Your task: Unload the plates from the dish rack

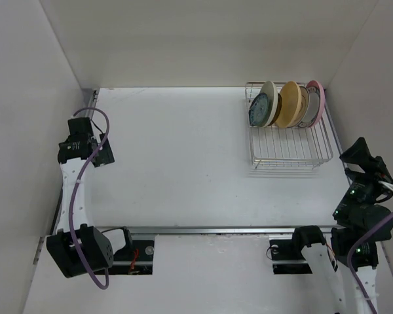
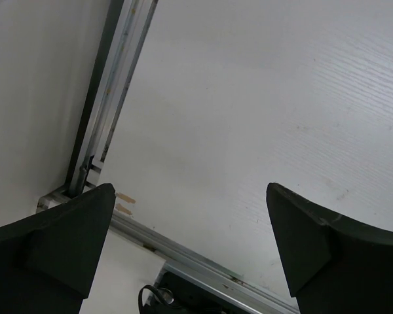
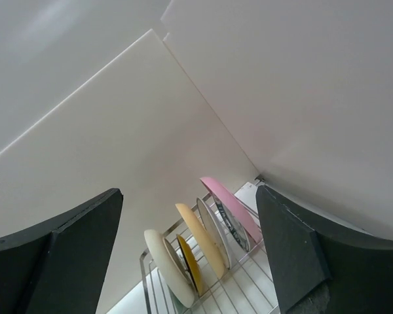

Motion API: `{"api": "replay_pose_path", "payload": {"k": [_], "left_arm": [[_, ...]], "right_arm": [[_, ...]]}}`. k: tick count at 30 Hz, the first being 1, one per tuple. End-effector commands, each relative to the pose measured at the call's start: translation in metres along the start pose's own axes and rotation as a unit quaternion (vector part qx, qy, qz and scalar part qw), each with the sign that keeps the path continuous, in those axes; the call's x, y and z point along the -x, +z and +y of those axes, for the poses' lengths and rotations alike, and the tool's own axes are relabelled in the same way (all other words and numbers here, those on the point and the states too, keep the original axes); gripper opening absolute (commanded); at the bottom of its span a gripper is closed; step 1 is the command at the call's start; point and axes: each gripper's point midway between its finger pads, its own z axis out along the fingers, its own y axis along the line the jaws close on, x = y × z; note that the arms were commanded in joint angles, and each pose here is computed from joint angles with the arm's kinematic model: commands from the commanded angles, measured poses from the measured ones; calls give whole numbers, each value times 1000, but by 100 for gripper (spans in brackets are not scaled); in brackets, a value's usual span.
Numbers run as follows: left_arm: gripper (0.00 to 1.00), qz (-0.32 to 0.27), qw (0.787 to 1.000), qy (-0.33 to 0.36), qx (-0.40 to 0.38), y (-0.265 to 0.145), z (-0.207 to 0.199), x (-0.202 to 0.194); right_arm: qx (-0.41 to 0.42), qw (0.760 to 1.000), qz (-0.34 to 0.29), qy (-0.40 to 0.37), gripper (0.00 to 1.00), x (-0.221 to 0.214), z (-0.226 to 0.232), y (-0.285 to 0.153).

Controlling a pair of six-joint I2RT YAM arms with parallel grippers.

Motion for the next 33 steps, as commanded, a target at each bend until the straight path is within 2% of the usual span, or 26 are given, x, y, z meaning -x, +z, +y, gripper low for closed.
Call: {"api": "replay_pose_path", "payload": {"k": [1,9,13,16,17,18,20,21,25,26,27,28,30,31,33], "left_arm": [[100,-4,1000,5,-16,0,-3,0],[100,6,999,7,-39,4,-13,-2],[100,6,999,12,-49,3,-16,-2],[100,6,998,16,-54,3,-17,-2],[100,10,998,17,-54,5,-18,-3],[100,10,998,17,-54,5,-18,-3],[100,16,998,18,-59,8,-20,-4],[100,16,998,18,-59,8,-20,-4],[100,25,998,20,-54,9,-19,-7],[100,25,998,20,-54,9,-19,-7],[100,24,998,25,-54,9,-19,-7],[100,24,998,25,-54,9,-19,-7],[100,24,998,25,-54,9,-19,-7],[100,24,998,25,-54,9,-19,-7],[100,29,998,26,-49,12,-18,-8]], "right_arm": [[0,1000,3,6,89,0,4,3],[30,997,60,-28,89,-37,22,15],[49,990,116,-59,89,-64,41,28],[75,972,192,-110,89,-111,58,41],[90,969,201,-115,87,-111,71,47],[94,956,241,-139,82,-141,74,54],[143,941,273,-138,81,-157,103,61],[148,926,310,-155,78,-190,106,68],[175,886,387,-186,44,-253,133,81],[170,882,395,-192,41,-262,137,86],[173,886,382,-200,39,-259,153,96],[164,875,400,-218,39,-286,150,99],[163,866,402,-249,37,-301,157,102],[166,871,388,-250,37,-297,171,111],[153,857,404,-280,37,-324,164,114]]}}
